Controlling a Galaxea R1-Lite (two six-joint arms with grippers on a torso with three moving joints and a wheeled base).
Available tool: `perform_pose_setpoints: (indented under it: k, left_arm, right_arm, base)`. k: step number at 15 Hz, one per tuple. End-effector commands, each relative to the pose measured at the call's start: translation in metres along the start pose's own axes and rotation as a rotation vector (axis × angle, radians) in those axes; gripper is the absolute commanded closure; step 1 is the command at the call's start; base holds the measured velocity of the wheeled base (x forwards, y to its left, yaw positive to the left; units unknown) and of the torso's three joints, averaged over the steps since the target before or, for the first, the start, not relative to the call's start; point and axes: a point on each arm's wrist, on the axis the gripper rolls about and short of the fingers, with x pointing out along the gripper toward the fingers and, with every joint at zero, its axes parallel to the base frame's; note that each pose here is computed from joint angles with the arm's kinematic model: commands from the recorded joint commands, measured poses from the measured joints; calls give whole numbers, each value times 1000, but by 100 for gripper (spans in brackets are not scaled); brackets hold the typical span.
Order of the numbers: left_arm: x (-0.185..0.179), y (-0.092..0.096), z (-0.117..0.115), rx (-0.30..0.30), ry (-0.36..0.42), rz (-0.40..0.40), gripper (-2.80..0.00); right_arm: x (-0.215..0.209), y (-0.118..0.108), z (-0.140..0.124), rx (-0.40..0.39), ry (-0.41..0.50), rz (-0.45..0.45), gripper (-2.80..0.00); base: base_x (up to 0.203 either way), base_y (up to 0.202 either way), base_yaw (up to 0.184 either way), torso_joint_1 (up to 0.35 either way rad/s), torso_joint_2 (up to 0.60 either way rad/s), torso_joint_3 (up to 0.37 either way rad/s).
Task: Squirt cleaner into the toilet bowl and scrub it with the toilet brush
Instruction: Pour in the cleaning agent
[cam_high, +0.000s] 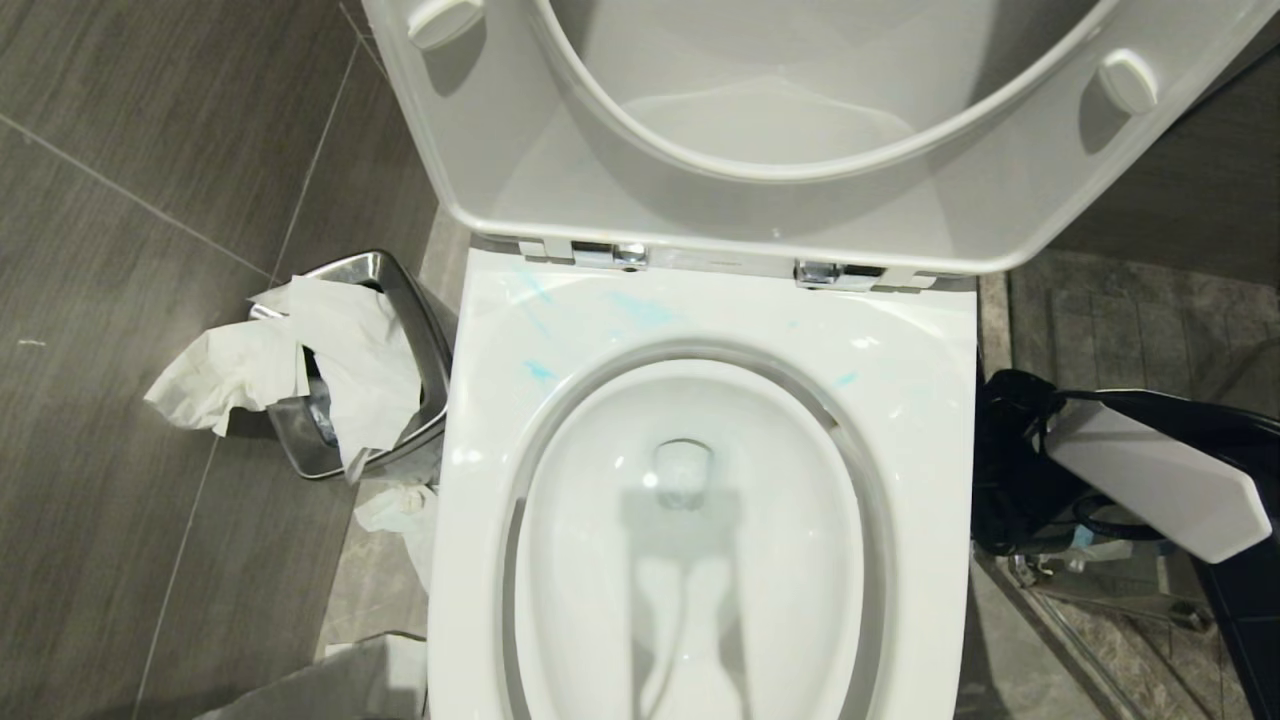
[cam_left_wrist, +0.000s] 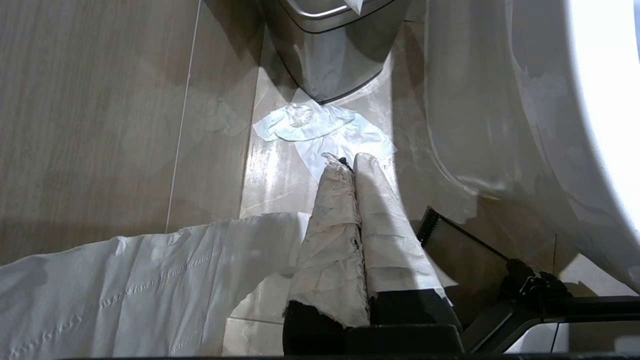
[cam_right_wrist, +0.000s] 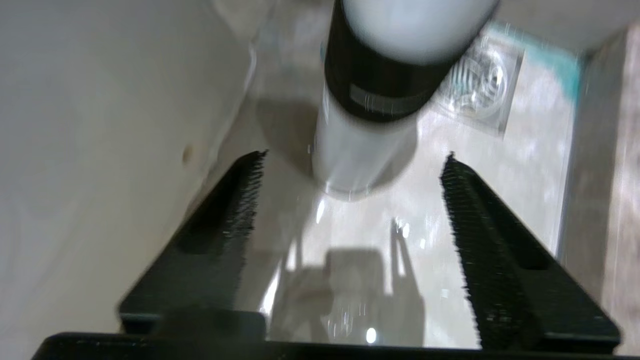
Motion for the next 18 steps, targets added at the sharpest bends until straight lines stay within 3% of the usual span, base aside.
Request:
perform_pose_setpoints:
  k: [1, 14, 18]
  left_arm:
    - [0, 0, 0, -1, 1, 0, 0]
    - [0, 0, 0, 0, 1, 0, 0]
    - [0, 0, 0, 0, 1, 0, 0]
  right_arm:
    - [8, -1, -5, -7, -36, -6, -280]
    - [52, -15, -4, -76, -278, -66, -280]
    - [57, -14, -11, -77, -309, -64, -280]
  base:
    - [0, 0, 0, 0, 0, 0]
    - [0, 0, 0, 0, 0, 0]
    - [0, 0, 0, 0, 0, 0]
